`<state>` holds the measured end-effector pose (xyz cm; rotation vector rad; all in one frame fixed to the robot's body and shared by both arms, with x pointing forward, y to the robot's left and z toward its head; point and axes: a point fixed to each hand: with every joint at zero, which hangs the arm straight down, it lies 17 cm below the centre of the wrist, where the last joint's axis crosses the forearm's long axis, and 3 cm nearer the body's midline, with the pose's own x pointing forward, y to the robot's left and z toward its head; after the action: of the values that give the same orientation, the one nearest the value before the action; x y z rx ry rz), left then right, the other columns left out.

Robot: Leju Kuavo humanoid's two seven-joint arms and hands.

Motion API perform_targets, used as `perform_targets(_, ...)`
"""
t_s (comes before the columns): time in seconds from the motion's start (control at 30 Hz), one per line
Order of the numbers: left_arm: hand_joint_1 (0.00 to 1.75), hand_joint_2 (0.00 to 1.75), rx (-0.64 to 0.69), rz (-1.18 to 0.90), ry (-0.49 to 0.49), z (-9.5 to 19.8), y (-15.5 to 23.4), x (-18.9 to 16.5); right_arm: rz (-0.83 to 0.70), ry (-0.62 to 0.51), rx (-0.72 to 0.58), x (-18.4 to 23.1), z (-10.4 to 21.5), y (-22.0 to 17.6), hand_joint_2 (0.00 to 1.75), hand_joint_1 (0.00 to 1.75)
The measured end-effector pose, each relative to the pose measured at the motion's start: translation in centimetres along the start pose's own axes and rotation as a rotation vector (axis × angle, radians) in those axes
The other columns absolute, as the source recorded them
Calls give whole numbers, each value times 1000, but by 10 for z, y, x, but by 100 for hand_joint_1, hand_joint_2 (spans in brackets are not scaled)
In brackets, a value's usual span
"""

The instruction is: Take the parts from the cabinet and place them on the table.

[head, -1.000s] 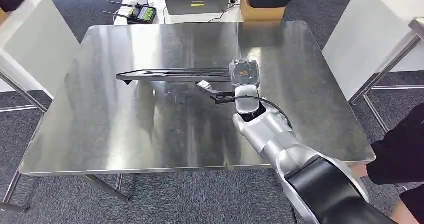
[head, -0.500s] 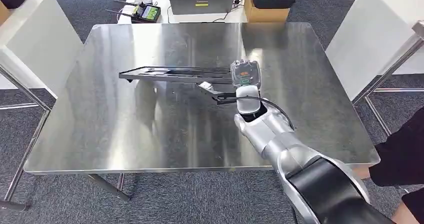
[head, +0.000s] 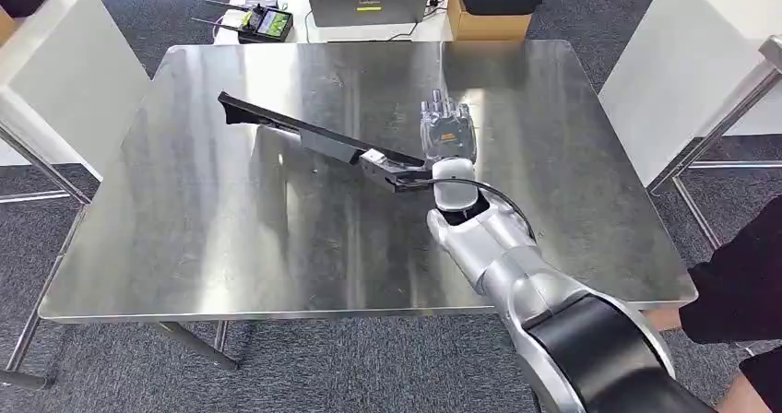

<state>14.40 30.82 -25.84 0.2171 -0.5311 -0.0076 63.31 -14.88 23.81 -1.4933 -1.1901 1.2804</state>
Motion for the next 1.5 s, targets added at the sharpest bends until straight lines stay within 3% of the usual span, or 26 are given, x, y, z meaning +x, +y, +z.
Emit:
perform_targets(0.57, 0, 0, -16, -6, -16, 1, -2, 2, -22, -28, -26, 14, -1, -14, 0, 0)
perform_targets(0.73, 0, 0, -11, 1, -8, 0, -1, 0, -264, -67, -110, 30, 1, -36, 0, 0)
perform_targets(0.9, 0, 0, -11, 0, -5, 0, -1, 0, -361, -68, -109, 31, 2, -39, 0, 0)
perform_targets(0.97, 0, 0, -13, -6, -2, 0, -1, -1, -556, -100, -133, 37, 4, -46, 0, 0)
perform_targets(1.07, 0, 0, -18, -24, 3, 1, -2, -2, -1030, -108, -137, 34, 4, -57, 0, 0)
perform_targets(1.23, 0, 0, -24, -44, 2, 1, -3, -2, -1399, -69, -188, 12, 0, -66, 0, 0)
perform_targets(1.3, 0, 0, -28, -53, -3, 0, -4, -1, -1679, -144, -165, 22, 3, -78, 0, 0)
perform_targets(1.37, 0, 0, -35, -62, -8, 0, -5, 2, -2122, -292, -115, 35, 12, -104, 0, 0)
perform_targets(1.5, 0, 0, -36, -63, -8, 0, -5, 2, -2190, -318, -106, 36, 14, -109, 0, 0)
